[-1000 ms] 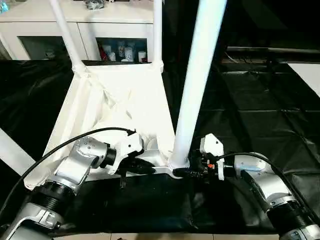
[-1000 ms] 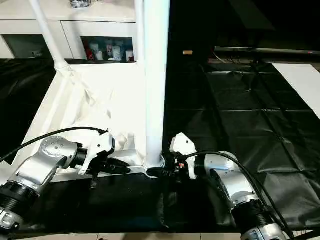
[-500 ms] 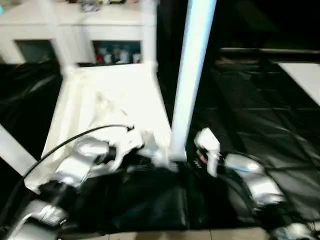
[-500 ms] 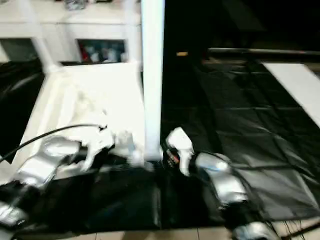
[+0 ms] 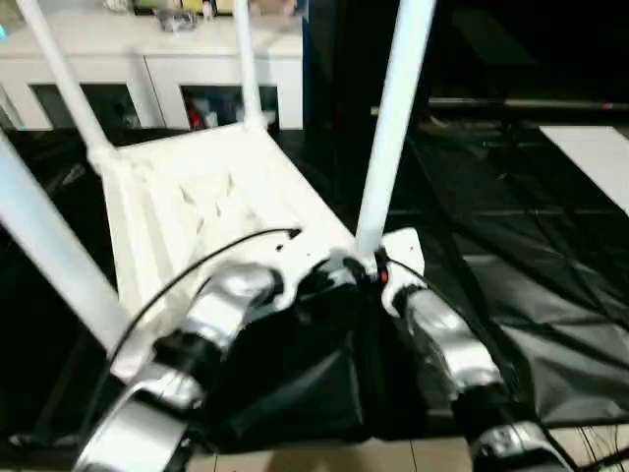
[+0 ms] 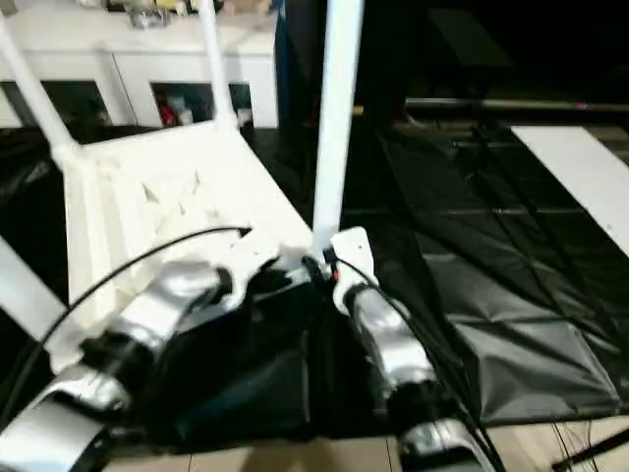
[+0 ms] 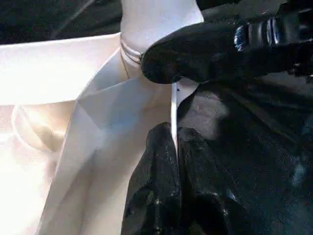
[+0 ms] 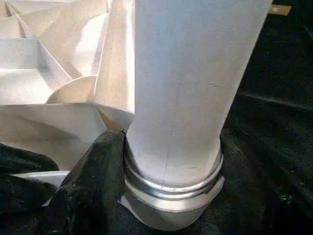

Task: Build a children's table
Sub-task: Rotate leg to tighten

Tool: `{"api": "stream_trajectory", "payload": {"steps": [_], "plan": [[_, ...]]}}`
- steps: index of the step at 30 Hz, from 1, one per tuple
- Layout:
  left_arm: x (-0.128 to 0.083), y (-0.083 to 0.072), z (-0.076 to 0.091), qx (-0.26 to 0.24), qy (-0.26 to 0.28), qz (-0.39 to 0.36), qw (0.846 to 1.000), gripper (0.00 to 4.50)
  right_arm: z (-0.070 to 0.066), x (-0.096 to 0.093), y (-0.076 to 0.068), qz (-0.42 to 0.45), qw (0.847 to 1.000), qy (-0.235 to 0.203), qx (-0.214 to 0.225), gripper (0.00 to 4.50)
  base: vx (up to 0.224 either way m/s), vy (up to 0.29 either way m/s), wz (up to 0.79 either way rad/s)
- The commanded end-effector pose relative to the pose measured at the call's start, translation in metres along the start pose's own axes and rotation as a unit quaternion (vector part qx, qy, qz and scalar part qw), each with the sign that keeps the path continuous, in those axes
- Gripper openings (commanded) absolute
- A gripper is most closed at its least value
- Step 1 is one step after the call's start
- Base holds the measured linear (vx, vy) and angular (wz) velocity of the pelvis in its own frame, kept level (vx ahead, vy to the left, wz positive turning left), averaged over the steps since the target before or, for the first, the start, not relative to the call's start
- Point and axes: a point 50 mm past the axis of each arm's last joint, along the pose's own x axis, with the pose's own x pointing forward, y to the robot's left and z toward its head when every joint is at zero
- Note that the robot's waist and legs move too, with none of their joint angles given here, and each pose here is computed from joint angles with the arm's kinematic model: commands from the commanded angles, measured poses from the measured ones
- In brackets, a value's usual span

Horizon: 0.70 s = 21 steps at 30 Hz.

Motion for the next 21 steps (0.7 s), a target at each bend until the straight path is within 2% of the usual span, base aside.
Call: {"api": "stream_trajectory", "payload": {"steps": [1, 2, 3, 4, 5, 8, 9, 13, 16, 18, 19, 20, 21], "plan": [[0.007, -0.007, -0.008, -0.003, 0.022, 0.006, 1.0, 0.0, 0.005, 0.004, 0.029, 0.059, 0.998, -0.017, -0.027, 2.61, 0.0, 0.0, 0.0], [0.007, -0.007, -0.01, 0.004, 0.023, 0.0, 1.0, 0.0, 0.005, 0.003, 0.031, 0.068, 0.997, -0.024, -0.018, 2.61, 0.0, 0.0, 0.0], [0.006, -0.007, -0.011, 0.005, 0.022, -0.003, 1.0, 0.0, 0.006, 0.002, 0.031, 0.073, 0.997, -0.028, -0.008, 2.95, 0.0, 0.0, 0.0], [0.005, -0.007, -0.012, 0.004, 0.023, -0.008, 1.0, 0.0, 0.006, 0.0, 0.031, 0.083, 0.996, -0.036, 0.006, 2.95, 0.0, 0.0, 0.0], [0.004, -0.008, -0.013, 0.007, 0.023, -0.013, 1.0, 0.0, 0.007, -0.001, 0.029, 0.087, 0.995, -0.041, 0.013, 3.29, 0.0, 0.0, 0.0], [0.002, -0.007, -0.016, 0.013, 0.024, -0.022, 0.999, 0.0, 0.01, -0.003, 0.023, 0.089, 0.994, -0.051, 0.028, 3.37, 0.0, 0.0, 0.0], [0.001, -0.008, -0.017, 0.018, 0.023, -0.03, 0.999, 0.0, 0.011, -0.004, 0.02, 0.089, 0.994, -0.058, 0.023, 3.5, 0.0, 0.0, 0.0], [-0.003, -0.009, -0.02, 0.027, 0.022, -0.053, 0.998, 0.0, 0.015, -0.015, 0.008, 0.128, 0.989, -0.077, 0.006, 3.5, 0.0, 0.0, 0.0], [-0.01, -0.009, -0.025, 0.042, 0.024, -0.076, 0.996, 0.0, 0.01, -0.042, -0.014, 0.203, 0.973, -0.077, -0.074, 3.5, 0.0, 0.0, 0.0], [-0.012, -0.009, -0.026, 0.05, 0.022, -0.083, 0.995, 0.0, 0.007, -0.051, -0.02, 0.224, 0.968, -0.071, -0.086, 3.5, 0.0, 0.0, 0.0], [-0.015, -0.01, -0.028, 0.058, 0.017, -0.104, 0.993, 0.0, 0.002, -0.066, -0.031, 0.26, 0.959, -0.056, -0.094, 3.5, 0.0, 0.0, 0.0], [-0.017, -0.012, -0.029, 0.059, 0.015, -0.117, 0.991, 0.0, 0.0, -0.073, -0.035, 0.275, 0.955, -0.048, -0.096, 3.5, 0.0, 0.0, 0.0], [-0.023, -0.016, -0.031, 0.072, 0.007, -0.153, 0.986, 0.0, -0.004, -0.089, -0.048, 0.308, 0.946, -0.021, -0.102, 3.5, 0.0, 0.0, 0.0]]}}
